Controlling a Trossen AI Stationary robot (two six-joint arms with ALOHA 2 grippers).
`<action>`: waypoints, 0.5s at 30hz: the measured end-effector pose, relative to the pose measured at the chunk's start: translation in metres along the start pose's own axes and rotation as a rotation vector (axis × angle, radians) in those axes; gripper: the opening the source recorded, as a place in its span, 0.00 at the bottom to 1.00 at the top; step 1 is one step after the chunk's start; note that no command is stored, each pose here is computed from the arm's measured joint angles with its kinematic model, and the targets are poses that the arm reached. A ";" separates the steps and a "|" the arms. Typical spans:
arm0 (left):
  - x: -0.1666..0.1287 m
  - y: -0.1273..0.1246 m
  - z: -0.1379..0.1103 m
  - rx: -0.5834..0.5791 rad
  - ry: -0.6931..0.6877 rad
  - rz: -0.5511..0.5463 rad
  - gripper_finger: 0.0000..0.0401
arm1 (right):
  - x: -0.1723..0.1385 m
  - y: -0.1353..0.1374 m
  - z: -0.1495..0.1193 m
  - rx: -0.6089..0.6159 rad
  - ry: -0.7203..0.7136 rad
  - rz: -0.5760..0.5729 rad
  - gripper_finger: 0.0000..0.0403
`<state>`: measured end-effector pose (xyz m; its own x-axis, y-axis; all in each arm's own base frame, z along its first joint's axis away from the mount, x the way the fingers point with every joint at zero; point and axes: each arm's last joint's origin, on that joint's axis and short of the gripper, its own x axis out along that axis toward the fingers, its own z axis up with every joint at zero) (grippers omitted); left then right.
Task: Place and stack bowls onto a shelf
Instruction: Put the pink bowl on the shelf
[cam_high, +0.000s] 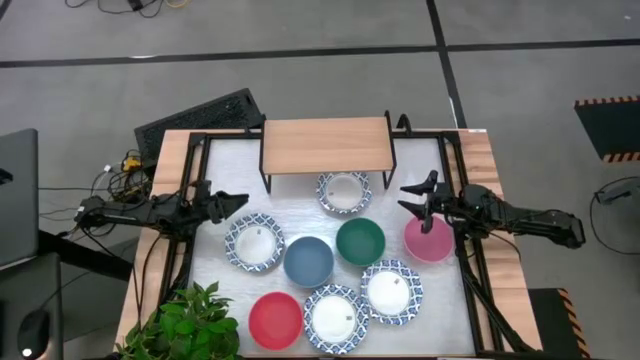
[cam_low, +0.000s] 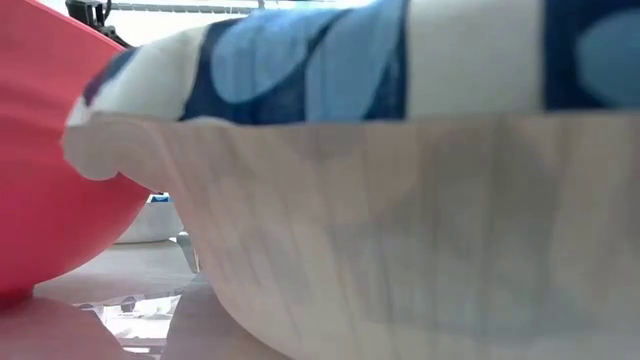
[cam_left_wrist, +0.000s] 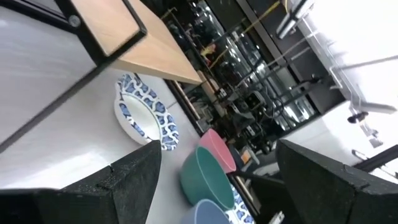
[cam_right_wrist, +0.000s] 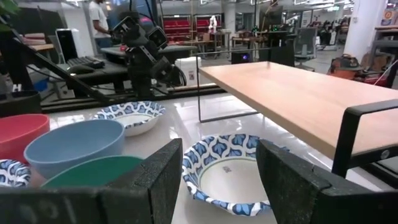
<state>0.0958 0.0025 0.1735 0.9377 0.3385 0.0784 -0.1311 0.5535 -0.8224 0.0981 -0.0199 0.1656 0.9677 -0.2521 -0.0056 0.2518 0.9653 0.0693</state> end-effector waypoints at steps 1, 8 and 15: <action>0.000 0.000 0.000 -0.003 -0.008 0.005 0.75 | 0.000 0.000 0.000 0.034 0.000 0.002 0.57; 0.000 0.001 0.001 0.013 -0.043 0.037 0.75 | 0.000 0.002 0.000 0.488 0.000 0.022 0.57; 0.000 0.002 0.002 0.028 -0.066 0.054 0.75 | 0.000 0.001 0.001 0.820 -0.001 0.014 0.57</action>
<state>0.0949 0.0048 0.1731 0.9059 0.4174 0.0719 -0.1908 0.5537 -0.8106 0.0983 -0.0185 0.1663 0.9707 -0.2404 0.0013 0.1505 0.6119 0.7765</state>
